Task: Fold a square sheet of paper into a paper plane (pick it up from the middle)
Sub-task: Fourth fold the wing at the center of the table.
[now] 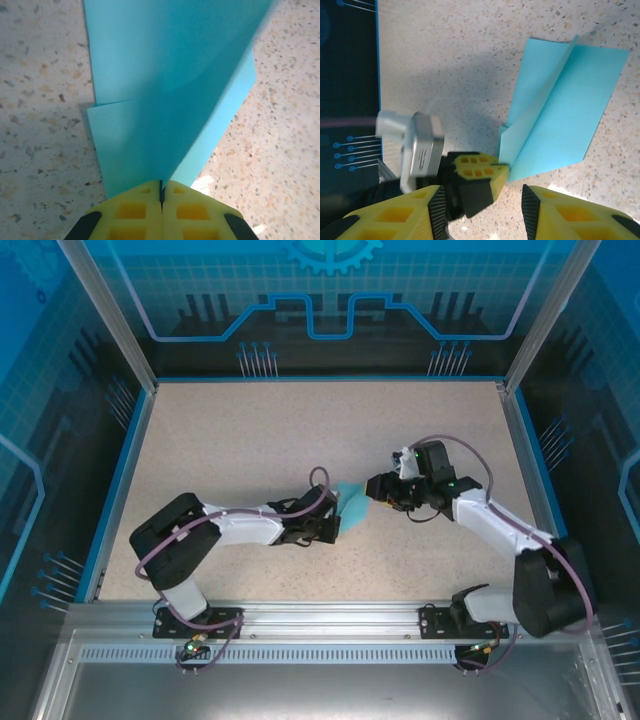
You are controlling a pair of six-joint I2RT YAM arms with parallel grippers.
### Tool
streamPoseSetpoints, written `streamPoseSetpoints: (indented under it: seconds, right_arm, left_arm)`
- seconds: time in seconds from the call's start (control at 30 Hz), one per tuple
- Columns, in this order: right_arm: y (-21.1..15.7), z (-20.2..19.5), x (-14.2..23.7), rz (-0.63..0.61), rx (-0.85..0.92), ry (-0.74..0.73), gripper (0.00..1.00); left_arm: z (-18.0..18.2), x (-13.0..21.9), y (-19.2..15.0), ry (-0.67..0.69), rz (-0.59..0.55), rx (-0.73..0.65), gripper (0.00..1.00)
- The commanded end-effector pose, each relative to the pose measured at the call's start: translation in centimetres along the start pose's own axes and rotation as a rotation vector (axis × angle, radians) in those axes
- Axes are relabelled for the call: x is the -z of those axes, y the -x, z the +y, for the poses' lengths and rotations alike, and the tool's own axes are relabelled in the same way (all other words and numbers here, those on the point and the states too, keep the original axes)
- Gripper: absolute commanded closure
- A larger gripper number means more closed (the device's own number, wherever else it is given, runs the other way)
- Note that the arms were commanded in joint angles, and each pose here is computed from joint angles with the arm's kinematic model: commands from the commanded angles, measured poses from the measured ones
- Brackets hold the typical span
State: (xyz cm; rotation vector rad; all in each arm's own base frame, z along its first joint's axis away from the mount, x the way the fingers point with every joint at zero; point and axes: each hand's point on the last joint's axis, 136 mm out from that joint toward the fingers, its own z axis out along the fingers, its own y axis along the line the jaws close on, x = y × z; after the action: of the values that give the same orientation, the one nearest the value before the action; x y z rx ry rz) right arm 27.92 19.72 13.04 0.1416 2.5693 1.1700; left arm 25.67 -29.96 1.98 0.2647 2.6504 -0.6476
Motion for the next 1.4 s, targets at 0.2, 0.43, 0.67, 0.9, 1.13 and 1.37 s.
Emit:
streamPoseSetpoints:
  seconds: [0.2,0.43,0.67,0.9,1.13,1.37]
  right_arm:
    - [-3.3,-0.1,-1.8,0.074,0.009,-0.001,0.69]
    - [-4.4,1.0,-5.2,0.123,0.024,-0.008,0.77]
    - [-4.4,2.0,-8.6,0.172,-0.002,0.05,0.85]
    - [-4.0,0.7,-10.6,0.194,-0.033,0.016,0.86]
    - [-4.0,-0.3,-11.8,0.212,-0.054,0.003,0.87]
    - [-3.9,-0.8,-11.4,0.202,-0.054,-0.02,0.87]
  left_arm:
    - [-3.1,1.3,-0.6,-0.395,0.088,0.101,1.0]
    - [-2.0,1.8,-1.0,-0.439,0.105,0.146,1.0]
    - [-1.1,1.5,-1.2,-0.447,0.112,0.181,1.0]
    - [0.0,1.2,-1.2,-0.431,0.116,0.216,1.0]
    - [0.9,0.6,-1.7,-0.406,0.142,0.252,1.0]
    - [2.2,0.0,-2.1,-0.362,0.17,0.313,1.0]
